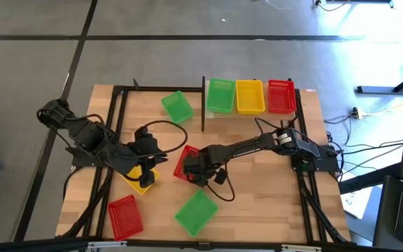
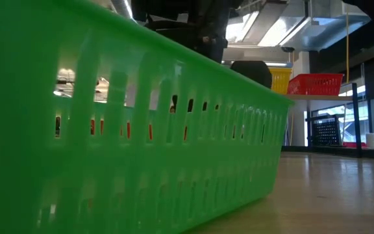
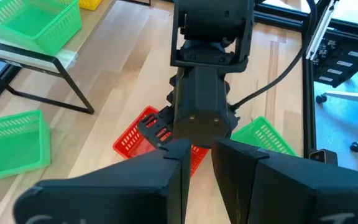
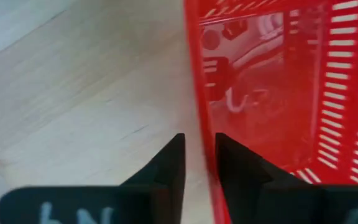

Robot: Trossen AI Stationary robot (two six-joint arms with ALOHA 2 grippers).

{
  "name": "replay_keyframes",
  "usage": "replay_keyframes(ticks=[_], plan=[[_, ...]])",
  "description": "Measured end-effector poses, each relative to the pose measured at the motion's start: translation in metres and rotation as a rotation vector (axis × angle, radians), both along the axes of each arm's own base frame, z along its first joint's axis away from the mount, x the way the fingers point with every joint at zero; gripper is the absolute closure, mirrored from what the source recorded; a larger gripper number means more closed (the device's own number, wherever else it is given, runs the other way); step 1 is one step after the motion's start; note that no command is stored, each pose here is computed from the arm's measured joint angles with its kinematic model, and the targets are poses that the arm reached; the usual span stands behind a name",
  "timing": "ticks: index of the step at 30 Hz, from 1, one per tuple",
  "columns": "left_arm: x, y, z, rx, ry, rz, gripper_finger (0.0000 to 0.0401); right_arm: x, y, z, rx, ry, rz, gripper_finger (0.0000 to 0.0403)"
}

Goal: Stack baskets on shelf by color
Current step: Stack the top red bin on the red bin on the shelf

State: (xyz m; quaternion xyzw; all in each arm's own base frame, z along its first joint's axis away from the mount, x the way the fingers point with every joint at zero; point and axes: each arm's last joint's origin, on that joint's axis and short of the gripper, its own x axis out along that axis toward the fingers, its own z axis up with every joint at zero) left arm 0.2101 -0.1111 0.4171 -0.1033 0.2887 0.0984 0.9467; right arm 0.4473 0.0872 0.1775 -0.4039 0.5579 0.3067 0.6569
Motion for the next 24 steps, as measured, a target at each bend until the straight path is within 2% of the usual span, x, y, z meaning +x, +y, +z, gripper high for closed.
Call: replay_keyframes(ticks=[5,9,13,20,24], plan=[[-0.001,0.000,-0.001,0.008,0.013,0.000,0.0346,0.000,0.001,0.000,0.010,-0.009,-0.066,0.0391],[-0.001,0.001,-0.001,0.010,0.017,0.000,0.0346,0.000,0.003,0.000,0.014,-0.017,-0.162,0.0396],[-0.001,0.001,-0.001,0.011,0.018,0.000,0.0346,-0.005,0.008,0.006,-0.031,-0.002,-0.253,0.0399],[-0.001,0.001,-0.001,0.009,0.017,0.001,0.0346,-0.012,0.028,0.035,-0.025,0.011,-0.401,0.0401],[-0.001,0.001,-0.001,0.009,0.017,0.002,0.0346,-0.017,0.044,0.055,-0.011,-0.002,-0.445,0.0401]])
